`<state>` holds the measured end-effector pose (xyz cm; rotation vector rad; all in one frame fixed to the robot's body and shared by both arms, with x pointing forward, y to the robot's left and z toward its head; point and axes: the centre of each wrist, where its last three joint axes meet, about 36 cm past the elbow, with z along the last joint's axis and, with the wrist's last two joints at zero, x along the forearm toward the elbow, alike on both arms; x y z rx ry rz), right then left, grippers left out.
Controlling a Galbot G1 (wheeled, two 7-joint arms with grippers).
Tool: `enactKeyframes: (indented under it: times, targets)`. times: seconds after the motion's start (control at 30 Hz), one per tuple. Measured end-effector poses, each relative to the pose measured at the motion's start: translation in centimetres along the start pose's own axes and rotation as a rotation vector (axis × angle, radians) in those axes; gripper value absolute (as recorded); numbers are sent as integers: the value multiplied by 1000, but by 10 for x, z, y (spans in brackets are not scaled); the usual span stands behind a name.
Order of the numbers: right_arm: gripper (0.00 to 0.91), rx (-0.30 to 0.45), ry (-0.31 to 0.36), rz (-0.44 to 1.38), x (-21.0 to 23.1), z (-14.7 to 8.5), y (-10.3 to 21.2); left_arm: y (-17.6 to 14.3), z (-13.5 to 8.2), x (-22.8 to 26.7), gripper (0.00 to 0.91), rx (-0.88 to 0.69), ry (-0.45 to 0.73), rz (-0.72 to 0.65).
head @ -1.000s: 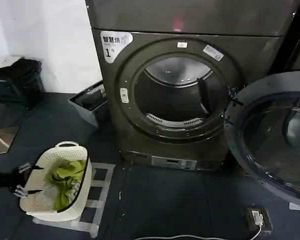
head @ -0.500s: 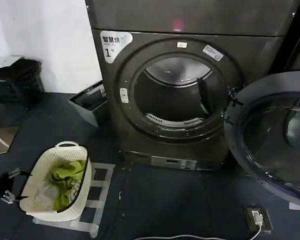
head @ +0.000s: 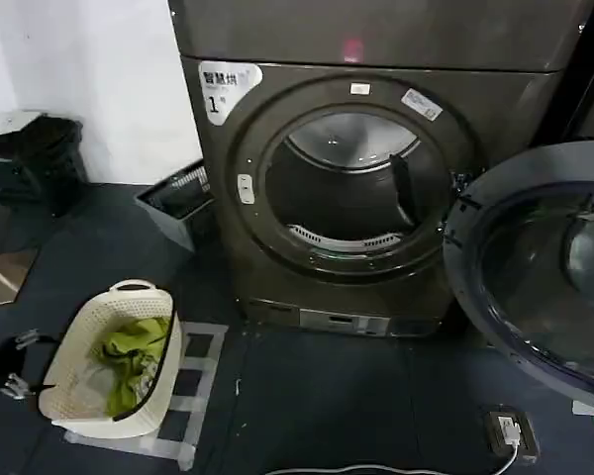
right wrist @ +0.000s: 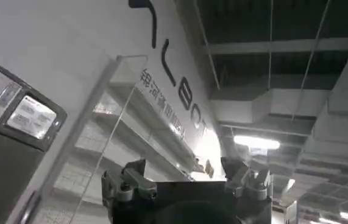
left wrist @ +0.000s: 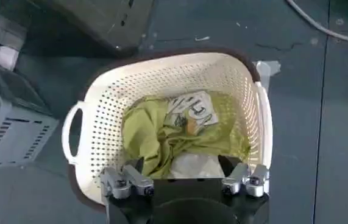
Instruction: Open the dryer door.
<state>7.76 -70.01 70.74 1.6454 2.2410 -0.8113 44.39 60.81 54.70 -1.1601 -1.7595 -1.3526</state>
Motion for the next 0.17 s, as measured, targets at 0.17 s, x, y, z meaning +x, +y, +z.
enactKeyframes:
  times: [0.17]
  targets:
    - [907, 0, -2, 11, 0, 0, -4, 0, 1, 1, 907, -12, 9, 7]
